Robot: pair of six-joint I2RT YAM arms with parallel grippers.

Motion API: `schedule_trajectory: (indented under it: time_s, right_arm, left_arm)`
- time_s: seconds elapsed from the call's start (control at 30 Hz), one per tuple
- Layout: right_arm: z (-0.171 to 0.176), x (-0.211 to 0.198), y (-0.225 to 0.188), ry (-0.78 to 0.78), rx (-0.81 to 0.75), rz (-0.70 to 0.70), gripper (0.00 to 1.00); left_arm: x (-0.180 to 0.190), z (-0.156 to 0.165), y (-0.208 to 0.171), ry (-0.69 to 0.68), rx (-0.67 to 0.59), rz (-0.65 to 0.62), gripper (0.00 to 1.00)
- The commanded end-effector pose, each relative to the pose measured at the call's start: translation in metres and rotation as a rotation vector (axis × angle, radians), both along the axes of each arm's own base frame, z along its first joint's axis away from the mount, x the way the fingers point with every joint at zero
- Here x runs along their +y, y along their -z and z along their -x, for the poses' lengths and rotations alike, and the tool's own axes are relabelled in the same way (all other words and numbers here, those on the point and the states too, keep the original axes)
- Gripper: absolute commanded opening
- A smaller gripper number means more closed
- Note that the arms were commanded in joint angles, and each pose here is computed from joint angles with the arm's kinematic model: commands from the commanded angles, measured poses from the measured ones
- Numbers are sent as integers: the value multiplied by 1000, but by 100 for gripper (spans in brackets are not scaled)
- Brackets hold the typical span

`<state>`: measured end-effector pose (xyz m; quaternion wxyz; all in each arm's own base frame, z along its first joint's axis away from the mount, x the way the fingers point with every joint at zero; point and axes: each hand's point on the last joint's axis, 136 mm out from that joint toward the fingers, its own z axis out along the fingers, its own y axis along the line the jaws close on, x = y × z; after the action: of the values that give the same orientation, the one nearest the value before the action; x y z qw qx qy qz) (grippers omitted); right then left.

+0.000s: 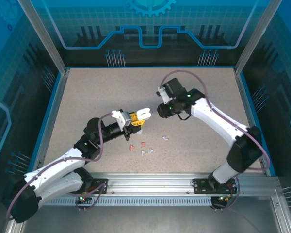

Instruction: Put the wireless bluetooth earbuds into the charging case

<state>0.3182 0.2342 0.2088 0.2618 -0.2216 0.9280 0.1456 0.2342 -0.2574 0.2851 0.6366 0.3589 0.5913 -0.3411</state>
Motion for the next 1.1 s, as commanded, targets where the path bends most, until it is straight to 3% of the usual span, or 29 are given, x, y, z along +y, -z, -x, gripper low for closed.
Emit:
schedule_trajectory:
  time_s: [0.0,0.27,0.43,0.7,1.07]
  right_arm:
    - [5,2,-41,7,-85,-134,27]
    - [30,8,-127,-69,-302,-371,27]
    - [49,23,-160,-160,-414,-472,27]
    - [61,50,-165,-248,-475,-511,27]
    - [56,62,-134,-244,-422,-454,27]
  left_arm:
    - [-5,-5,-24,-1,-43,70,0]
    - [-13,-20,-26,-15,-13,92,0]
    - [-14,-24,-26,-22,-1,103,0]
    - [-14,-25,-26,-25,5,112,0]
    - [-14,-26,-32,-27,32,125,0]
